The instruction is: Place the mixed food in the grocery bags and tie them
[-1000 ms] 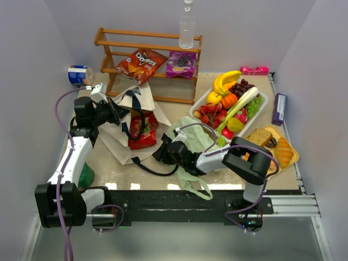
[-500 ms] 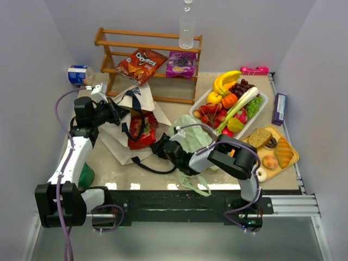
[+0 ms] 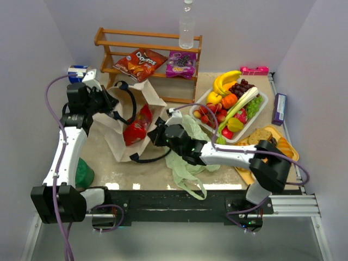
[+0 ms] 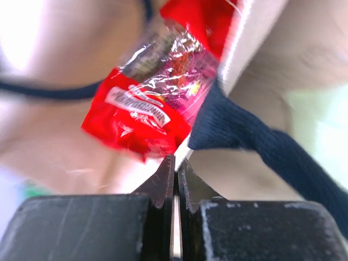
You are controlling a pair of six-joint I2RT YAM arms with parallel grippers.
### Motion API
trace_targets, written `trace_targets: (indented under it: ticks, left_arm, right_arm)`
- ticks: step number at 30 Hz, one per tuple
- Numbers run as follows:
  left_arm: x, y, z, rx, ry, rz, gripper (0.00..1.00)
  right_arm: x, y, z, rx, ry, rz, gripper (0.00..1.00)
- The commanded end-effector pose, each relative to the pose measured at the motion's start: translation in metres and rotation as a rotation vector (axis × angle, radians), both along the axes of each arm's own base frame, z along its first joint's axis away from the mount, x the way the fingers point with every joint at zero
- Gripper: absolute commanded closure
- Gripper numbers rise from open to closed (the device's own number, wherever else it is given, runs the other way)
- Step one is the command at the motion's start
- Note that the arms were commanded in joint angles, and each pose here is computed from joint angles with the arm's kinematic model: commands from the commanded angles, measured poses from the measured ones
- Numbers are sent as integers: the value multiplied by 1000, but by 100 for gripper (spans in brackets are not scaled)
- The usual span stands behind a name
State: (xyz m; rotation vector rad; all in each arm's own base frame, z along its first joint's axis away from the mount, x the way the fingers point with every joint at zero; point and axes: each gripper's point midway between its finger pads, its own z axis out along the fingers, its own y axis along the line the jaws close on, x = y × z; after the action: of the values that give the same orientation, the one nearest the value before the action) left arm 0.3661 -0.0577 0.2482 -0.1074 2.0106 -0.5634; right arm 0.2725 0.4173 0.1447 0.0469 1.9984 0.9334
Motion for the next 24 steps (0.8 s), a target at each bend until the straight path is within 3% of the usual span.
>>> trace_targets:
  ticks: [1,8,12,16,17,20,24]
  left_arm:
    - [14,49,39,226,-40,162,100]
    - [12,74,56,362,39,220,100]
    - [12,68,57,376,55,162,100]
    - [13,53,28,337,114,68,100]
    - [14,52,20,334,134,61,100]
    - [16,52,0,333,180,46,100]
    - [26,52,-22,325,214,39,100]
  right_arm:
    - [-20,6,110,99,-76,130,100]
    - [-49,-5,176,200,-62,229,100]
    - [-51,-5,207,256,-63,252,100]
    - [-40,-6,205,350,50,295,100]
    - [-39,-5,218,457,82,312,100]
    - [-40,-10,218,573,148,360,100]
    - [-22,-10,200,475,143,303,100]
